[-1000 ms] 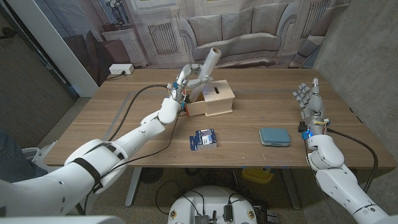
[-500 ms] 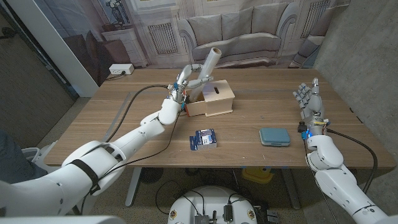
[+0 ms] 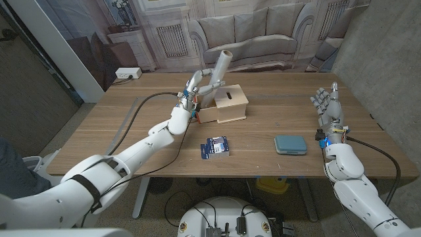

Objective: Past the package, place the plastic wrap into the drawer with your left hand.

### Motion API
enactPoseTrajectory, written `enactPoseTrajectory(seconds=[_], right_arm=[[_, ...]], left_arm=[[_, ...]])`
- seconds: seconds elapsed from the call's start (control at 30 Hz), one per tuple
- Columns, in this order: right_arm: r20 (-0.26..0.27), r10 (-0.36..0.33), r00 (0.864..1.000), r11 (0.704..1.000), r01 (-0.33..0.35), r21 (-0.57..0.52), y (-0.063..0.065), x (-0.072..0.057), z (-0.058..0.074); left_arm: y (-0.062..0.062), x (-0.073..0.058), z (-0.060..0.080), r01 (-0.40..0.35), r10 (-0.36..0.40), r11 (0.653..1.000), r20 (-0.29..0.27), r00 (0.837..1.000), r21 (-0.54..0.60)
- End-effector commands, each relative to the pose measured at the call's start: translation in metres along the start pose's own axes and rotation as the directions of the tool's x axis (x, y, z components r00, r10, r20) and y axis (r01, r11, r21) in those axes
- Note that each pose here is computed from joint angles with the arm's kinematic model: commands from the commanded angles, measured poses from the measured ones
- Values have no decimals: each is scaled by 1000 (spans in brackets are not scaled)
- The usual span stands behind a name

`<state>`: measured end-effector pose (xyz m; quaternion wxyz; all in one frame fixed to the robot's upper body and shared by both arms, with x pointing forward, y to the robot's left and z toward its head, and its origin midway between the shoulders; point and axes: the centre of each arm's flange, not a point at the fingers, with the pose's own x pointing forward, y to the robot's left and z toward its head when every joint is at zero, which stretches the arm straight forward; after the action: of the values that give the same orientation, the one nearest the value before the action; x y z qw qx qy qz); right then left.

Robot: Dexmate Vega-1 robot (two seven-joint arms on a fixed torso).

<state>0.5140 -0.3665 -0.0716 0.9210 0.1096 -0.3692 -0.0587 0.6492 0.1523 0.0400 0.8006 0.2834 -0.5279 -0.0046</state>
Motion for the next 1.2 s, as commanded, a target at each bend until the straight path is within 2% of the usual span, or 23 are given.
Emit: enactPoseTrajectory(seconds=[0.03, 0.83, 1.2], right_arm=[[0, 6, 1000, 1000, -6, 1, 0, -1, 1], [-1, 10, 1000, 1000, -10, 1, -3, -6, 2], [5, 1, 1000, 1000, -1, 2, -5, -10, 4]], left_arm=[[-1, -4, 1, 3, -3, 1000, -14, 1000, 8], [-4, -10, 3, 32, -32, 999, -35, 999, -1], [-4, -10, 7, 107, -107, 994, -65, 992, 4]])
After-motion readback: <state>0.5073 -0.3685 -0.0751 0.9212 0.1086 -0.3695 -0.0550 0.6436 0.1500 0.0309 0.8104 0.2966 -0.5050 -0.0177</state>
